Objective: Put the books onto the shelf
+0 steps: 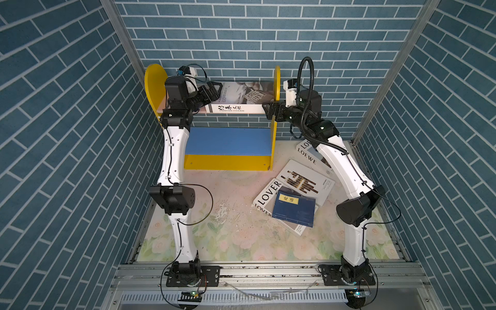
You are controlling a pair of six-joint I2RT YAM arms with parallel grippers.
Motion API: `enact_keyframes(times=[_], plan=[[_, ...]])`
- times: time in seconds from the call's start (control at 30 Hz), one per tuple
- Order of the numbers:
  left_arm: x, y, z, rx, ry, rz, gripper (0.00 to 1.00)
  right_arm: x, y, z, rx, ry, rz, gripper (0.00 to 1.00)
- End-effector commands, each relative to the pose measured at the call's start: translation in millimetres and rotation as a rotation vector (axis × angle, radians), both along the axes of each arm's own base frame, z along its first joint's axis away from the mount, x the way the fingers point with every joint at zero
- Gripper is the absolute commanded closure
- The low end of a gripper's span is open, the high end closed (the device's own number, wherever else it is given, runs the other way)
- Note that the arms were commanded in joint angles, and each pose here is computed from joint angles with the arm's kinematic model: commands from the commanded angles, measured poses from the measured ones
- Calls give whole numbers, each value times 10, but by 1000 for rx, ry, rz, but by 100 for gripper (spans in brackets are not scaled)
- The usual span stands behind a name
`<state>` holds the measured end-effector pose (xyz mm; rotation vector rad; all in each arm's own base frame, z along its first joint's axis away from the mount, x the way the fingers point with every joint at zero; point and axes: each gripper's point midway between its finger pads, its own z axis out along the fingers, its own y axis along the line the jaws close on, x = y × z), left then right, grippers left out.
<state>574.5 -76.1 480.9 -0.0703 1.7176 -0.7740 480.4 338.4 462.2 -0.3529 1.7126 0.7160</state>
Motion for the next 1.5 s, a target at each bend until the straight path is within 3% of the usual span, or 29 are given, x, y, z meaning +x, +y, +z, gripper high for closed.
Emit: enact_keyframes(times=[0.0, 0.2, 0.37, 0.73, 0.9, 1.13, 1.47], plan=[[-284, -46, -11, 70, 25, -63, 0, -99, -60, 147, 11, -20, -4, 2], [-846, -183, 9, 160, 20, -172, 0, -141, -78, 159, -35, -35, 3, 2], [-1165, -38, -168, 265, 65, -102, 0, -197, -123, 145, -61, -37, 5, 2], [-754, -50, 14, 116, 40, -113, 0, -130, 12, 111, -32, -29, 45, 2], [-941, 27, -64, 207, 88, -80, 0, -115, 26, 152, -15, -41, 45, 2], [-1302, 141, -112, 306, 68, -80, 0, -90, 62, 100, -24, -32, 54, 2], [-1549, 135, -543, 394, 235, -147, 4, -46, 57, 127, -15, -38, 46, 2]])
